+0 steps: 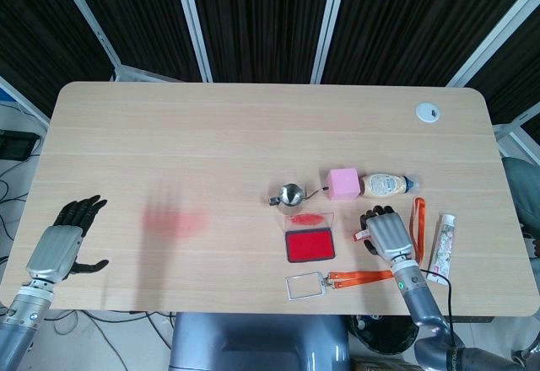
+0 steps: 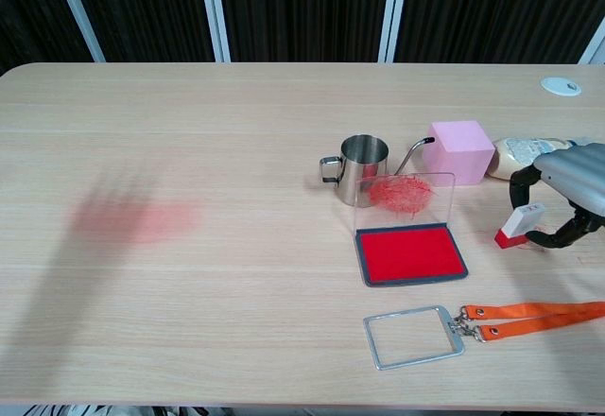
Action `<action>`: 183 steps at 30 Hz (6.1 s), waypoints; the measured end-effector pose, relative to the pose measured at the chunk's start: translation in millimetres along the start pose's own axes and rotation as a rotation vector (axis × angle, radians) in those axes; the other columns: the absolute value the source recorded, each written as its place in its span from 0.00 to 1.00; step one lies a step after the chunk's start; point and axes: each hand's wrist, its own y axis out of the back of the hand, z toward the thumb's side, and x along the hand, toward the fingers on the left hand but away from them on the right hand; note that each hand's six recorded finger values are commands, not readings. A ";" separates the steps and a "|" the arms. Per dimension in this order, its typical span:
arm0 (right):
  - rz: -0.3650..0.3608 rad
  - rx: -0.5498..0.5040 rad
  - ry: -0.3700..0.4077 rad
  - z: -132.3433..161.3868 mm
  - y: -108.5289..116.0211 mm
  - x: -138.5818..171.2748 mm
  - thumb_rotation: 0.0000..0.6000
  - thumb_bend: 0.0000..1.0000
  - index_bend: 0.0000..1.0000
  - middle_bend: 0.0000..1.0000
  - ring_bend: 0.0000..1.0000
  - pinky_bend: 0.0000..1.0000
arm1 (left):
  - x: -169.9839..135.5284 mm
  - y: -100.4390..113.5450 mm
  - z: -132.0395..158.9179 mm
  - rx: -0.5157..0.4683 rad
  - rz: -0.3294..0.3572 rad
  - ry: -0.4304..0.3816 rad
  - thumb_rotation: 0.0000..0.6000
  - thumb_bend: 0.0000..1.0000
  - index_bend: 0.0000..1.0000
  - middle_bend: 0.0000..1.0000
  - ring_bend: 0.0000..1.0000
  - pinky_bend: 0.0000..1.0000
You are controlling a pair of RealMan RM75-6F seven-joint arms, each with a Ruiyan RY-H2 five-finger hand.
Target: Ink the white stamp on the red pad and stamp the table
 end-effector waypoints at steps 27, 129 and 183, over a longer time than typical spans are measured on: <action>0.005 0.005 -0.005 4.0 -6.5 -6.5 1.00 0.45 0.60 0.47 0.32 0.31 | 0.3 -0.2 -0.4 -0.003 -0.006 0.005 1.00 0.01 0.00 0.00 0.00 0.00; 0.107 -0.151 0.054 116.2 1.6 -5.0 1.00 0.64 0.84 0.71 0.58 0.57 | 1.1 0.6 1.1 -0.033 -0.020 0.003 1.00 0.01 0.00 0.00 0.00 0.00; 0.021 -0.165 0.054 120.1 28.4 -7.0 1.00 0.64 0.86 0.72 0.58 0.57 | 0.6 0.6 2.1 -0.036 -0.020 0.000 1.00 0.01 0.00 0.00 0.00 0.00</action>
